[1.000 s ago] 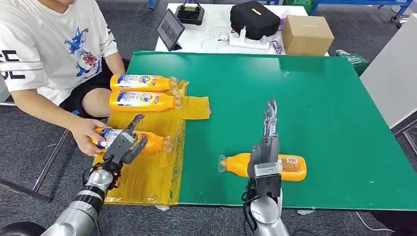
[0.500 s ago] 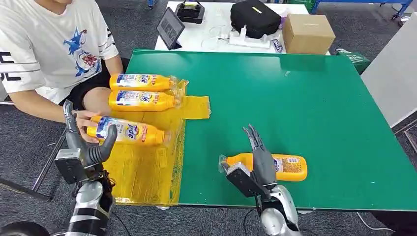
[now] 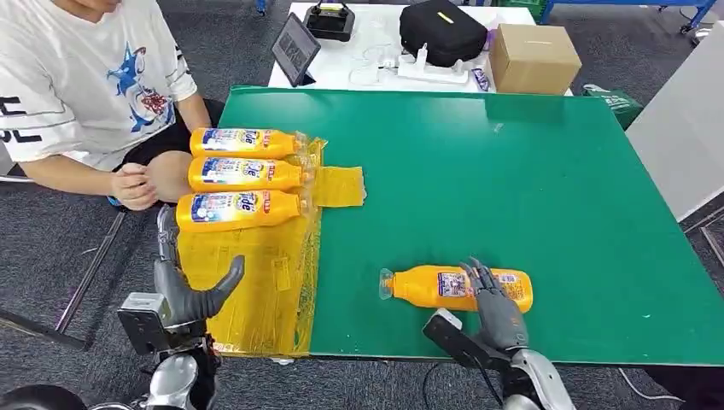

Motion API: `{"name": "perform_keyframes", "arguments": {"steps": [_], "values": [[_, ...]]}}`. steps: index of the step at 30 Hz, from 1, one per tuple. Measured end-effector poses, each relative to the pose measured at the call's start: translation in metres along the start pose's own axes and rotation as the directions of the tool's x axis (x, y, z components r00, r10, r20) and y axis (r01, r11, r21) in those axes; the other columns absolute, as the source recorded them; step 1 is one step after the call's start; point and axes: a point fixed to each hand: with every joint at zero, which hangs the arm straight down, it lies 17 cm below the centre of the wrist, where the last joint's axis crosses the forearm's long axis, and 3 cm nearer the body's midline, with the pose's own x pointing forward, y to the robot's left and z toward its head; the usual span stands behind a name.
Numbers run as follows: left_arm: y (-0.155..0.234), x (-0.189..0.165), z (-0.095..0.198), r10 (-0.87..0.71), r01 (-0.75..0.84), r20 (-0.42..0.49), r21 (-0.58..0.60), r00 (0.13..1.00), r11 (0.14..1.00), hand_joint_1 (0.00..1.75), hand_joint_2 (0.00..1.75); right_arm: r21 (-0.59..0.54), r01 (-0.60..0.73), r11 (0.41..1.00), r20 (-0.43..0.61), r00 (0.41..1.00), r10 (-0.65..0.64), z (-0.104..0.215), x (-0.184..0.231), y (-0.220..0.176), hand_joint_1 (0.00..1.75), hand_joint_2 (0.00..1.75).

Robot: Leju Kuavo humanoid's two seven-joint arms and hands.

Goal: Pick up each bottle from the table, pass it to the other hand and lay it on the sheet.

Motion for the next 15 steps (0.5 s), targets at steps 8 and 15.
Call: {"name": "perform_keyframes", "arguments": {"steps": [8, 15], "values": [[-0.018, -0.009, 0.003, 0.031, -0.032, -0.031, -0.047, 0.999, 0.998, 0.00, 1.75, 0.053, -0.024, 0.998, -0.044, 0.999, 0.027, -0.005, -0.032, -0.003, 0.00, 1.75], [-0.029, -0.013, 0.003, 0.046, -0.049, -0.044, -0.072, 0.998, 0.996, 0.00, 1.75, 0.031, -0.149, 0.988, -0.062, 0.987, 0.151, -0.021, -0.060, -0.021, 0.00, 1.75]]}}
